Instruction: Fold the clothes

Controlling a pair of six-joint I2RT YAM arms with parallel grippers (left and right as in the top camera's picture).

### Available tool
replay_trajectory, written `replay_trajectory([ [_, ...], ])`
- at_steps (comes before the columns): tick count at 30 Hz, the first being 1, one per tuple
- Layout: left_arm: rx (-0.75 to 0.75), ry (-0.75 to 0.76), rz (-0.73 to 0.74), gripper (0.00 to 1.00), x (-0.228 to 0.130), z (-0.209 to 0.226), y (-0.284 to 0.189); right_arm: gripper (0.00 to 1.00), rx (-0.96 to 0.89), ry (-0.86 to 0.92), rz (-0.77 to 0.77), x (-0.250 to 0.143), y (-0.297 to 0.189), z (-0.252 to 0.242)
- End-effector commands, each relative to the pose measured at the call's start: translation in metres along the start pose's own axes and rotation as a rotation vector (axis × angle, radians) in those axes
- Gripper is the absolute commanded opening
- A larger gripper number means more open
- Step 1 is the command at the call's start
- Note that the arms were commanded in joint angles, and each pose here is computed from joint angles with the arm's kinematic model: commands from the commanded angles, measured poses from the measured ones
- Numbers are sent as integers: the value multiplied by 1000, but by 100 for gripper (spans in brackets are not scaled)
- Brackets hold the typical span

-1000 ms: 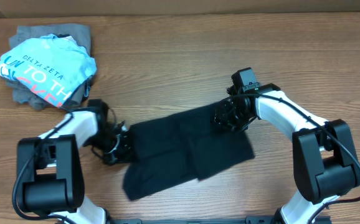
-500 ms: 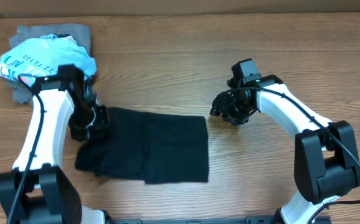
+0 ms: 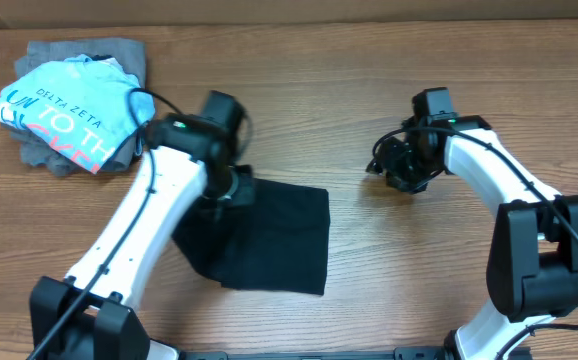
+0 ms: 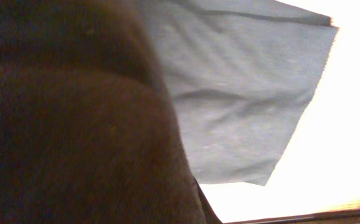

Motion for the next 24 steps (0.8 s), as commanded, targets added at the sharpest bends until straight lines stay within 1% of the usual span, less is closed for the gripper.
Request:
replay_trajectory([
  [1,-15,-25,-23,4,-20,-27,5,55,12,1,-62,10,-18,1],
  [5,-27,41,-51,4,-32,-52,14,55,12,9,-68,11,-20,-2],
  [8,-3,73,-66,4,-40,-67,26,55,13,8,-69,11,-20,-2],
  [13,5,147,-42,4,-51,-91,54,55,12,8,-69,11,-20,-2],
  [17,37,171,-11,4,-58,-98,69,55,11,11,-62,10,-20,-2],
  [22,46,166,-6,4,-57,-96,70,55,-34,43,58,-11,-16,-8],
  [23,46,166,-5,4,-57,-96,70,54,-39,48,76,-14,-15,-9],
  [24,46,166,-5,4,-57,-96,70,49,-40,50,102,-19,-14,-11],
])
Point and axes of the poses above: each gripper's point midway between its finger pads, its own y axis out along the fingers, its own z axis along the line the jaws close on, x = y × z, the point moved 9 cm from there along -y, back along the fingers, and after that the axes turned 12 degrees about -y, right-handed, at the moved point
